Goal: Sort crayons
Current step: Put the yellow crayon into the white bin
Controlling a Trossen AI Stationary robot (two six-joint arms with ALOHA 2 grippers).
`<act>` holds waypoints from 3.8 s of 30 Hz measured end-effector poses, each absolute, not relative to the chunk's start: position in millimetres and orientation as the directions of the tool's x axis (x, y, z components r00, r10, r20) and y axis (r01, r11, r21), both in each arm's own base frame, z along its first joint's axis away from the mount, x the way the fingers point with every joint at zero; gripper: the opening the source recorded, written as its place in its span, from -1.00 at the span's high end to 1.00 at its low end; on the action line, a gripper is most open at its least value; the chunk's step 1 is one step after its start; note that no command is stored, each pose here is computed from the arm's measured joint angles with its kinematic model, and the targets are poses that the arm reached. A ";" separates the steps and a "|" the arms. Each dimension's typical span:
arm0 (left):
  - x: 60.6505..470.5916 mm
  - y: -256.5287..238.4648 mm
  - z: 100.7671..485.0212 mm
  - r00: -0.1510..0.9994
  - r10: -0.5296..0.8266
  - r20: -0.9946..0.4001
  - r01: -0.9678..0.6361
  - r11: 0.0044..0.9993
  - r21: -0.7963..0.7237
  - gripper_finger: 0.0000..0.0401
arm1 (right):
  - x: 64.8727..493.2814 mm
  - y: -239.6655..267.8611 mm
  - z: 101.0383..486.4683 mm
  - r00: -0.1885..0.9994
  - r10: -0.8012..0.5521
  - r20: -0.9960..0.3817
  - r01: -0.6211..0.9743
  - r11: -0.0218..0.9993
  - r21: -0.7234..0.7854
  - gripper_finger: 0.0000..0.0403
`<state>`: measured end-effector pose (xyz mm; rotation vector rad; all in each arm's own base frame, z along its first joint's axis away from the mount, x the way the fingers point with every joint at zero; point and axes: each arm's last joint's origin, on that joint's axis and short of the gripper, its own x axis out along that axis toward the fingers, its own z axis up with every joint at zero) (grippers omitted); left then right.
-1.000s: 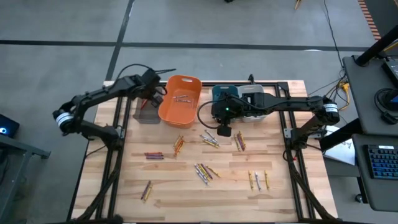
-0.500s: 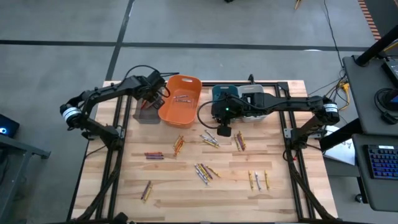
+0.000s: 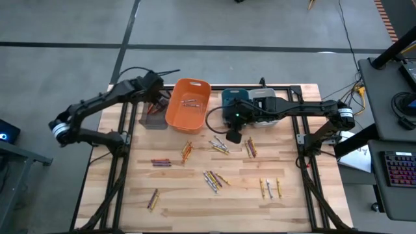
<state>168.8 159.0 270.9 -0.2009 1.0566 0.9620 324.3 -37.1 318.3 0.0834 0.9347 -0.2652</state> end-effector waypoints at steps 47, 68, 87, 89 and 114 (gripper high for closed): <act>169.8 63.0 307.6 0.815 0.475 -0.331 -0.459 0.879 0.130 0.76 | 280.4 17.6 196.5 0.212 -0.012 -0.977 0.870 0.457 0.183 0.66; 169.7 63.0 305.5 0.808 0.473 -0.350 -0.458 0.879 0.130 0.76 | 311.0 0.6 166.9 -0.003 -0.080 -0.997 0.817 0.575 -0.049 0.60; 169.8 63.0 305.5 0.808 0.473 -0.351 -0.460 0.879 0.125 0.76 | 309.7 -0.6 163.6 -0.006 -0.108 -0.994 0.803 0.592 -0.070 0.30; 169.8 63.0 305.4 0.808 0.473 -0.351 -0.460 0.879 0.126 0.76 | 308.5 -0.6 161.5 -0.010 -0.108 -0.994 0.807 0.586 -0.072 0.32; 169.9 63.0 305.4 0.808 0.473 -0.351 -0.460 0.879 0.126 0.76 | 303.3 -0.4 137.5 0.076 -0.099 -0.992 0.820 0.572 0.006 0.34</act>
